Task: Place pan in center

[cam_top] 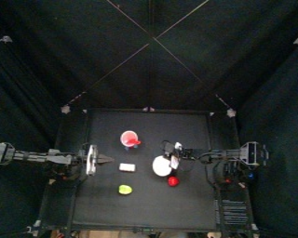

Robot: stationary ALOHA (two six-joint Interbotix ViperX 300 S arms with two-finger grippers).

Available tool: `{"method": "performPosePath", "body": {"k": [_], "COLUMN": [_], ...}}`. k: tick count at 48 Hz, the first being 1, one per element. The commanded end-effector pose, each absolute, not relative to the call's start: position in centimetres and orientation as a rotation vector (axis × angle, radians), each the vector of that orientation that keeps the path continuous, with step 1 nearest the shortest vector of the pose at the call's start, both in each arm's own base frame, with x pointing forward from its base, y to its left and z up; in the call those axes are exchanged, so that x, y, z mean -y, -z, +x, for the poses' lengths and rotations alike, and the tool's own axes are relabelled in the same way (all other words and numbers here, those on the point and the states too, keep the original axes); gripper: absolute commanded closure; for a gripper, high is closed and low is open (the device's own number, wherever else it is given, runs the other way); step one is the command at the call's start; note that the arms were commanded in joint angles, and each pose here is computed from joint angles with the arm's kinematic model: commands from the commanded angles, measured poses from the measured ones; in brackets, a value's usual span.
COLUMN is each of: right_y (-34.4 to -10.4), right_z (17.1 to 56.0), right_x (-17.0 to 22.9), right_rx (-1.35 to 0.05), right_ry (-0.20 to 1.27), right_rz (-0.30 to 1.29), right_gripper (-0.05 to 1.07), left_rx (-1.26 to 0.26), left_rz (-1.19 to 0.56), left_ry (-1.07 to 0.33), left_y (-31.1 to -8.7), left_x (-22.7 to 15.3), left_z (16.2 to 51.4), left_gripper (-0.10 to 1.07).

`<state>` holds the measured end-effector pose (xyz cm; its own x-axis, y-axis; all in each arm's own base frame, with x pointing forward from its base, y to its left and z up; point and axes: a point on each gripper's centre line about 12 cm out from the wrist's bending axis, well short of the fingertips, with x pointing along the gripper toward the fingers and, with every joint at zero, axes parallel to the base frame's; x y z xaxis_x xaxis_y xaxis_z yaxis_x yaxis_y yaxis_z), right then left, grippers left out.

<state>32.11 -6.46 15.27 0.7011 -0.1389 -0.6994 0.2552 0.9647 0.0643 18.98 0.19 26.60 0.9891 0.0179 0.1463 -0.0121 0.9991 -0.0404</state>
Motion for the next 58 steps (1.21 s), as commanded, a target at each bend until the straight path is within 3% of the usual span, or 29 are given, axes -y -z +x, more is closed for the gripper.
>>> {"method": "performPosePath", "body": {"k": [1,33,46,58], "right_y": [-16.6,-13.4,-12.9,-13.1], "right_z": [33.7,39.6,39.8,40.0], "right_x": [5.7,3.1,3.3,3.3], "right_rx": [-0.721,-0.882,-0.903,-0.882], "right_ry": [0.189,0.089,0.092,0.092], "right_rz": [0.144,0.067,0.066,0.067], "right_gripper": [0.66,0.66,0.66,0.54], "left_rx": [0.169,0.166,0.166,0.166], "left_rz": [-0.037,-0.037,-0.036,-0.037], "left_ry": [-0.014,-0.014,-0.015,-0.014], "left_y": [-27.3,-27.2,-27.2,-27.2], "left_x": [-0.2,-0.2,-0.2,-0.2], "left_z": [19.2,19.2,19.2,19.2], "left_gripper": [1.00,0.99,0.99,0.99]}}
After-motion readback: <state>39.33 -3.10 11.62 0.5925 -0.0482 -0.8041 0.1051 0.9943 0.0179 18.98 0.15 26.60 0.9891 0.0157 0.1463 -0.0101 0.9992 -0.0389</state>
